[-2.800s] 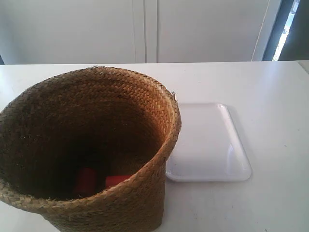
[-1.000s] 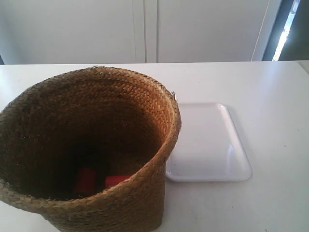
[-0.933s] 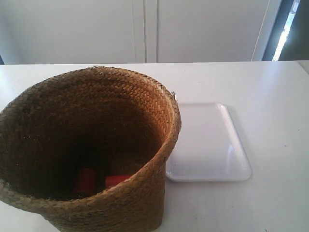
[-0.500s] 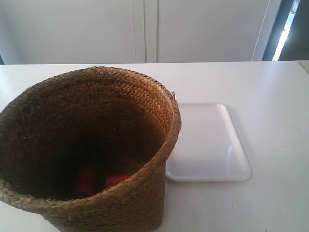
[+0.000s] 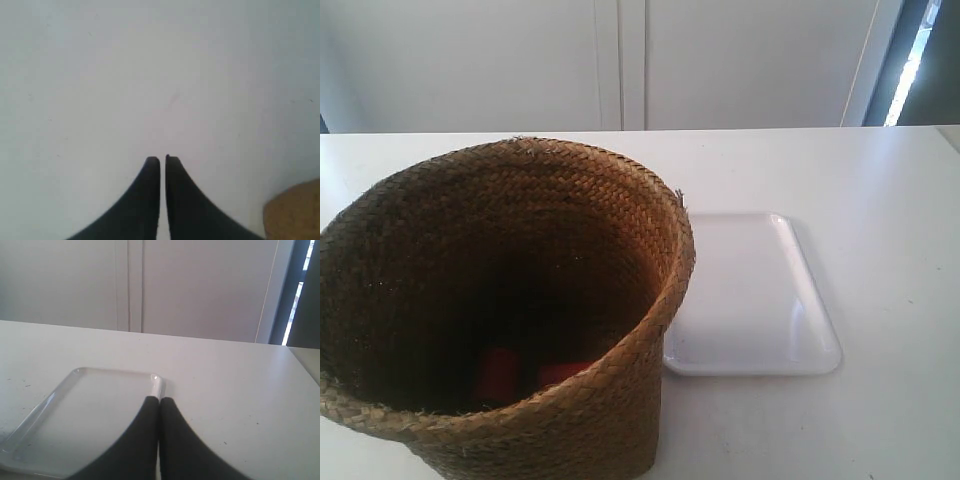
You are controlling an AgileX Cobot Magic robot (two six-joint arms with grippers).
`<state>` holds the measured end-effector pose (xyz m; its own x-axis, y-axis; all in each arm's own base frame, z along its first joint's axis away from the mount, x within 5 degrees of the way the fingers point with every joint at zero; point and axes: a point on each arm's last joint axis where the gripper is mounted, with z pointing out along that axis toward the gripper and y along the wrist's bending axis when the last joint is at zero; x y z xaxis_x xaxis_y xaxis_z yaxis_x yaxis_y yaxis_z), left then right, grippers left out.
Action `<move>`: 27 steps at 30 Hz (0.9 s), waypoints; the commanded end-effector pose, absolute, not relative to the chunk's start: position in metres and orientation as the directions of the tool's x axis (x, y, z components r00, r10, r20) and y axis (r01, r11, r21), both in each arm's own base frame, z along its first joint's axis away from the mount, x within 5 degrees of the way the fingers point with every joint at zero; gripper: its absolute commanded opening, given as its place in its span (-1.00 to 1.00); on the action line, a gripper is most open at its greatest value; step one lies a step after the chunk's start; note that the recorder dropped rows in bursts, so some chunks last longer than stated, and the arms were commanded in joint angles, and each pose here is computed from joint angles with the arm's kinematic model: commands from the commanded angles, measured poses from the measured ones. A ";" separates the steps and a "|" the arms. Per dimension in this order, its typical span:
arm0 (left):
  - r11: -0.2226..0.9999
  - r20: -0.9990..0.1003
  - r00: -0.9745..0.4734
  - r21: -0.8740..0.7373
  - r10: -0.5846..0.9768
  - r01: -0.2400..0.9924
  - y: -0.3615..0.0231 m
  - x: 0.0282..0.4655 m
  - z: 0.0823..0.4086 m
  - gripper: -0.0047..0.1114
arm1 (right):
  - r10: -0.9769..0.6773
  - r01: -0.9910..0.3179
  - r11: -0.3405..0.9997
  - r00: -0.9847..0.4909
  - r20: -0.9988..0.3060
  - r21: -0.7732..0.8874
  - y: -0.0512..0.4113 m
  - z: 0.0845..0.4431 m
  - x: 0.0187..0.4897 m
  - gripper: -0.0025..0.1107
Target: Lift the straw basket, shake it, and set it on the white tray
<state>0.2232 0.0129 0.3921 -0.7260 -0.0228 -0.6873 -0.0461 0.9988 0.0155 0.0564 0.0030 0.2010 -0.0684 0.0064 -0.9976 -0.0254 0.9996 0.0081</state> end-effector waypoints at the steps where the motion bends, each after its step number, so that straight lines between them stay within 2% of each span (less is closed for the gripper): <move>1: 0.995 -0.640 -0.766 -0.024 0.060 0.098 0.002 0.214 0.403 -0.21 | 0.016 -0.021 1.000 -0.067 -0.998 0.017 0.003 0.199 0.056 -0.96; 4: 0.986 -0.597 -0.800 -0.097 0.054 0.138 -0.005 0.209 0.402 0.11 | 0.016 -0.021 1.000 -0.067 -0.998 0.017 0.003 0.199 0.056 -0.96; 6: 0.971 -0.567 -0.820 -0.142 0.080 0.193 -0.011 0.205 0.401 0.20 | 0.016 -0.021 1.000 -0.067 -0.998 0.017 0.003 0.199 0.056 -0.96; 8: 0.955 -0.563 -0.817 -0.155 0.125 0.252 -0.015 0.204 0.401 0.21 | 0.016 -0.021 1.000 -0.067 -0.998 0.017 0.003 0.199 0.056 -0.96; 13: 0.948 -0.555 -0.822 -0.179 0.125 0.265 -0.018 0.203 0.400 0.21 | 0.016 -0.021 1.000 -0.067 -0.998 0.017 0.003 0.199 0.056 -0.96; 18: 0.911 -0.468 -0.861 -0.237 0.197 0.338 -0.024 0.202 0.392 0.22 | 0.016 -0.021 1.000 -0.067 -0.998 0.017 0.003 0.199 0.056 -0.96; 27: 0.906 -0.418 -0.886 -0.262 0.202 0.331 -0.024 0.207 0.368 0.22 | 0.016 -0.021 1.000 -0.067 -0.998 0.017 0.003 0.199 0.056 -0.96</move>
<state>0.2113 -0.0220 0.3777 -0.8654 0.1814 -0.4670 0.3184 0.9189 -0.2331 0.0564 0.0030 0.2010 -0.0686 0.0145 -0.9975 -0.0248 0.9996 0.0163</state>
